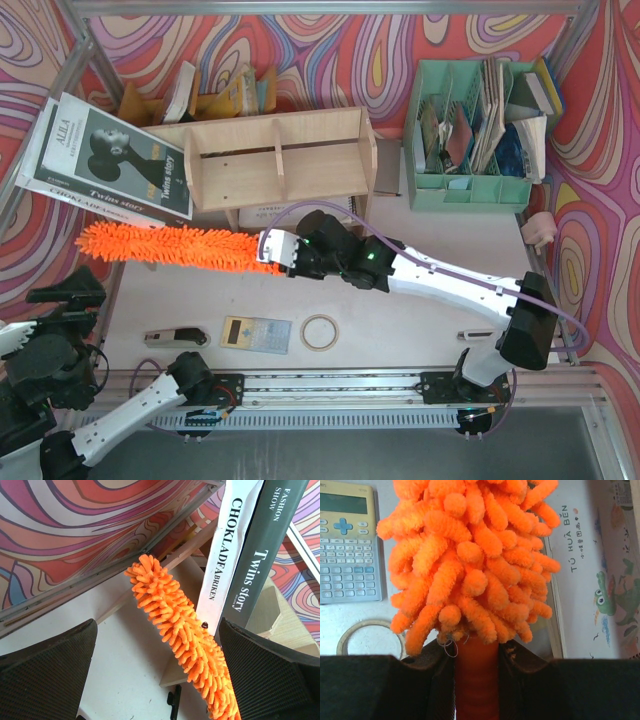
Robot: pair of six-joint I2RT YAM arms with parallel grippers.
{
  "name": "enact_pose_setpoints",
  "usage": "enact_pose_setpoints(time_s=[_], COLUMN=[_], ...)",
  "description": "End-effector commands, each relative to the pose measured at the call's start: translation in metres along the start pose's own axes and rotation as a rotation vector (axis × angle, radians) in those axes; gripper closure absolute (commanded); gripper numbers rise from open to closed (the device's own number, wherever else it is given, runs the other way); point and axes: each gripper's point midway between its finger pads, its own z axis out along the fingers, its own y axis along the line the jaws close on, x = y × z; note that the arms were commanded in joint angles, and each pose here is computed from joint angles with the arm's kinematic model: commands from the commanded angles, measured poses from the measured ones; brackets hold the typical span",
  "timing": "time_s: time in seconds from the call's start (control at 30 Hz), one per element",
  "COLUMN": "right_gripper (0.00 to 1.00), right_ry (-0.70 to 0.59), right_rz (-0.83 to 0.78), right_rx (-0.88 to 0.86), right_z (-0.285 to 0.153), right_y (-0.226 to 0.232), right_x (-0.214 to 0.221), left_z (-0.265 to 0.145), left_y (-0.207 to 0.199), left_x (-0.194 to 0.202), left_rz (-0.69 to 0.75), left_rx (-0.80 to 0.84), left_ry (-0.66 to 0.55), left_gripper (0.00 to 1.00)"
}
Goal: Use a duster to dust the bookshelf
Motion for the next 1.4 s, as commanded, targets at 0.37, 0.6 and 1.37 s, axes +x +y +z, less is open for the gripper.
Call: enact_pose_setpoints(time_s=[0.37, 0.6, 1.37], right_gripper=[1.0, 1.0, 1.0], right_ry=[-0.404, -0.514, -0.307], right_rz=[0.098, 0.271, 0.648], right_rx=[0.053, 0.078, 0.176], right_z=[-0.078, -0.087, -0.018], right_y=[-0.026, -0.034, 0.001], right_x=[-0.114, -0.135, -0.091], left_z=[0.001, 0.002, 0.007], left_y=[0.009, 0.013, 0.011], left_x=[-0.011, -0.021, -0.011], left_rz=[0.005, -0.009, -0.027], left_rx=[-0.012, -0.018, 0.002], left_ry=[-0.025, -0.041, -0.028], left_gripper=[0.02, 0.02, 0.02])
